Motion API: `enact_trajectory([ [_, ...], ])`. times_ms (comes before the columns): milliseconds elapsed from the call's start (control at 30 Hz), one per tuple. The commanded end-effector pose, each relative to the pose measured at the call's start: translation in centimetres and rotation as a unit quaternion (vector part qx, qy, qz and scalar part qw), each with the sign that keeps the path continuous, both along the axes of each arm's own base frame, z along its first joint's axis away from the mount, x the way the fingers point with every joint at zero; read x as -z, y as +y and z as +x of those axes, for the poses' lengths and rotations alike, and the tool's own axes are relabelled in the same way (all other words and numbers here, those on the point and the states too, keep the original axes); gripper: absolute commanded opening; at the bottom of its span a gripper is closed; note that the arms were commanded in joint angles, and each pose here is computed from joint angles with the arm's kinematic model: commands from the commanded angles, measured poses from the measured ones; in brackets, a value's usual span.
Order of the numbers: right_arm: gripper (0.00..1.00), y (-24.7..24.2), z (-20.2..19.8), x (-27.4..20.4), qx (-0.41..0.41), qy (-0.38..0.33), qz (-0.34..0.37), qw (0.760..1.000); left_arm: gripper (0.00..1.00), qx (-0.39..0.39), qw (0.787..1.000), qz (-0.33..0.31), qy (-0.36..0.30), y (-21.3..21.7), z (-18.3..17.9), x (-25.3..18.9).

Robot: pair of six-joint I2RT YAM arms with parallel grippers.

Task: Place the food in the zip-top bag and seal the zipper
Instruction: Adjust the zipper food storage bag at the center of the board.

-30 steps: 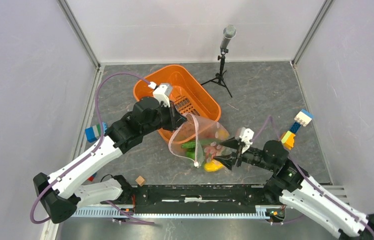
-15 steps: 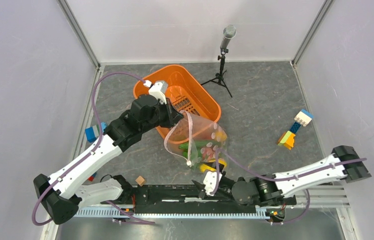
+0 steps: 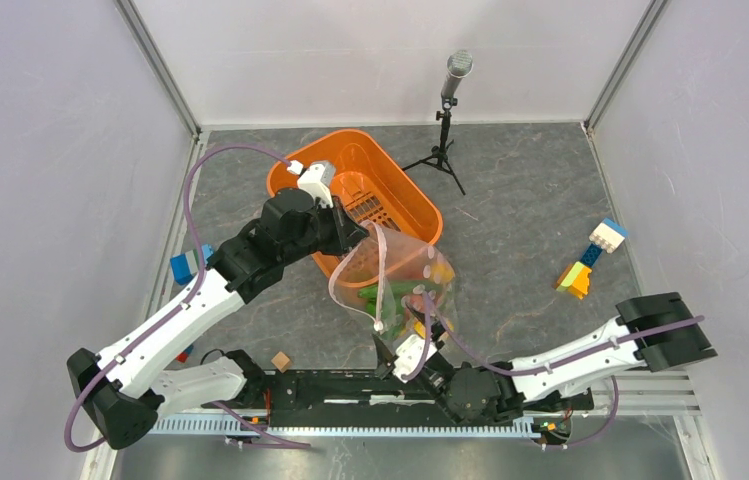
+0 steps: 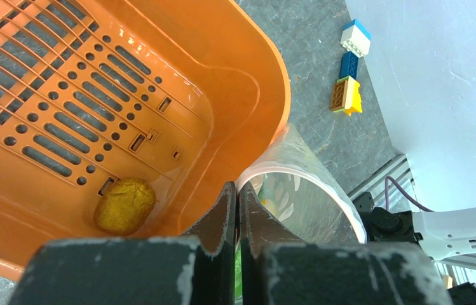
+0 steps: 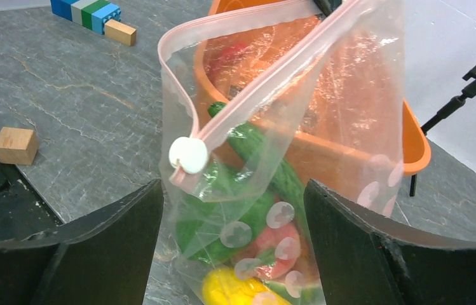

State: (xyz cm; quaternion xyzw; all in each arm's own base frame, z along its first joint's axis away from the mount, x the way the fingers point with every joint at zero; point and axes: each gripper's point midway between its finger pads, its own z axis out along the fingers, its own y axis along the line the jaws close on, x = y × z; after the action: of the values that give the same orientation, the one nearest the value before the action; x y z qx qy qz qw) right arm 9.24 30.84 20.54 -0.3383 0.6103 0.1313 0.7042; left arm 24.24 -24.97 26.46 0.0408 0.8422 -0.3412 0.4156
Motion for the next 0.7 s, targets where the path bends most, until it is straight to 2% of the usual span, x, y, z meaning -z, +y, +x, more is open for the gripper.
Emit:
enact_trajectory([
  [0, 0.85, 1.3, -0.4, -2.2, 0.005, 0.014, 0.065, 0.998, 0.02, -0.004, 0.999, -0.040, -0.024, -0.2, 0.3, -2.7],
  [133, 0.87, 0.5, 0.2, -2.3, 0.027, 0.012, 0.100, 0.995, 0.02, -0.003, 0.999, -0.043, -0.023, -0.2, 0.2, -2.8],
  [300, 0.75, 0.0, 0.9, -2.5, 0.046, -0.002, 0.123, 0.991, 0.02, -0.005, 0.998, -0.049, -0.025, 0.0, 0.0, -3.0],
  [467, 0.73, 0.3, 0.9, -1.6, 0.039, 0.007, 0.122, 0.992, 0.02, -0.005, 0.998, -0.052, -0.025, 0.1, -0.2, -3.0],
  [600, 0.64, 0.4, 1.2, -0.9, 0.028, 0.015, 0.123, 0.992, 0.02, 0.000, 0.998, -0.059, -0.021, -0.2, -0.3, -3.0],
  [667, 0.62, 0.6, 1.2, -0.9, 0.021, 0.013, 0.123, 0.992, 0.02, -0.001, 0.998, -0.059, -0.020, -0.2, -0.3, -2.9],
])
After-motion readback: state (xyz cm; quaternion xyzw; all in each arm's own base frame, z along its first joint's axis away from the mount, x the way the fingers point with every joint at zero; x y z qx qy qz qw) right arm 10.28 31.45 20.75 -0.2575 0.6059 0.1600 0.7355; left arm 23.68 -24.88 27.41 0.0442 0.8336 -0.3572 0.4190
